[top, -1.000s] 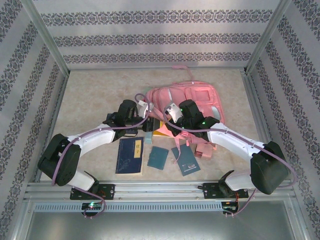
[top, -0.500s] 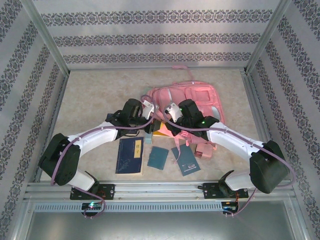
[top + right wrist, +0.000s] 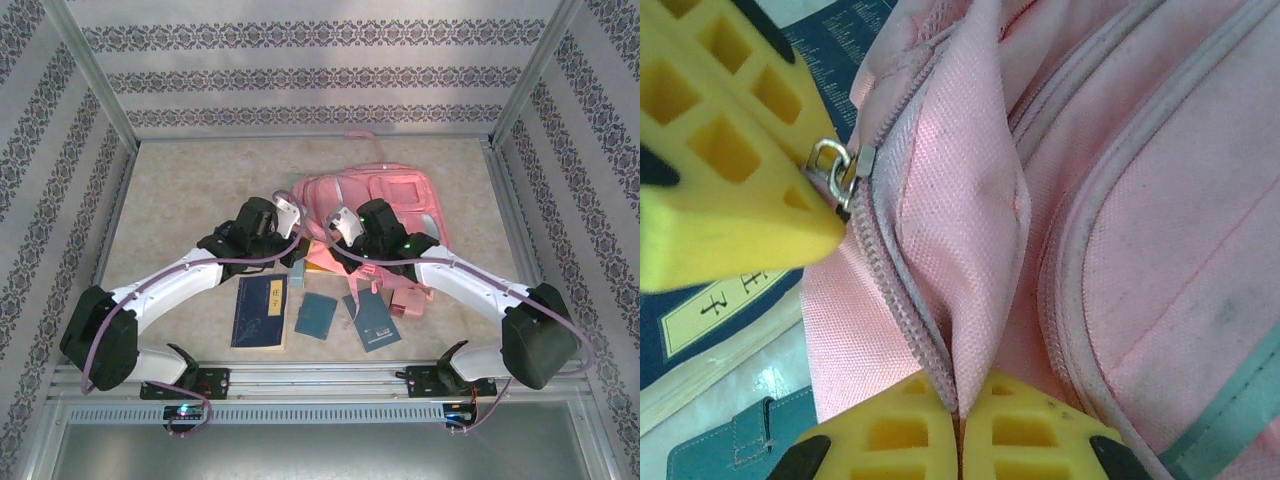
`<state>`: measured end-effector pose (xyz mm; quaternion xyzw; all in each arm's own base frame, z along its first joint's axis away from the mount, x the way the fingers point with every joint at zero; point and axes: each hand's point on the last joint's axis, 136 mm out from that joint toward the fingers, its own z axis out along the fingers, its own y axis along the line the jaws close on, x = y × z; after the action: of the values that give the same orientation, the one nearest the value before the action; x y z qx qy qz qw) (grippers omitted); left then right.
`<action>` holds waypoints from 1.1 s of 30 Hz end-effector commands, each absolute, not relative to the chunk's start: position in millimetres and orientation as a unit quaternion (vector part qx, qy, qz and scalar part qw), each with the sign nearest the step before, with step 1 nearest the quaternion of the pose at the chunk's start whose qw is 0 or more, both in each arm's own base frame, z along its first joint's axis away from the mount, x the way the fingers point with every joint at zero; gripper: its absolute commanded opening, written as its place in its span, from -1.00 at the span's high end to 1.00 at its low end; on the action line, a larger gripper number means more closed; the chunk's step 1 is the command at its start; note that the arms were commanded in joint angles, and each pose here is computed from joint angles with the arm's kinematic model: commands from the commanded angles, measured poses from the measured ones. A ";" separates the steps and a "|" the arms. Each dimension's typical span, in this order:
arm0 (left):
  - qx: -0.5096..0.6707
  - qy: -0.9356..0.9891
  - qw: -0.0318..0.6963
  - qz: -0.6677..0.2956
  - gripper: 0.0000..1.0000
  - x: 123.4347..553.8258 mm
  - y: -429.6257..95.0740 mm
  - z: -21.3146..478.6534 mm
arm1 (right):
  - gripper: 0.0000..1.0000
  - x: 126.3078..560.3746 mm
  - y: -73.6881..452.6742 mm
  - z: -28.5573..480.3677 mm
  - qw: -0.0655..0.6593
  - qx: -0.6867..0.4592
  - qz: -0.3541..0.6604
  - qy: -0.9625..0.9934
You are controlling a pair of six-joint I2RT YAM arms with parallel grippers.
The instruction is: Pack the student bag
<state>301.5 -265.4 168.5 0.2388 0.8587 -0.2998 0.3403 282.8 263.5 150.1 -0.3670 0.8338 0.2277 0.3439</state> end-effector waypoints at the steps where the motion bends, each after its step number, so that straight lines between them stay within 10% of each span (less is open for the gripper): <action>1: 0.234 0.883 0.332 -0.237 1.00 299.5 -241.9 157.1 | 1.00 282.9 251.9 155.0 0.359 -0.368 0.204 0.833; 25: 0.136 0.906 0.336 -0.219 1.00 345.1 -208.4 178.6 | 0.99 307.1 195.5 138.7 0.371 -0.356 0.016 0.858; 33: 0.139 0.888 0.326 -0.293 1.00 320.5 -230.8 201.6 | 0.02 325.1 185.9 144.0 0.371 -0.303 0.000 0.878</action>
<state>326.9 -234.5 173.5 0.1606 0.8967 -0.2690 0.3126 301.2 223.9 140.8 -0.3692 0.8502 0.0776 0.3672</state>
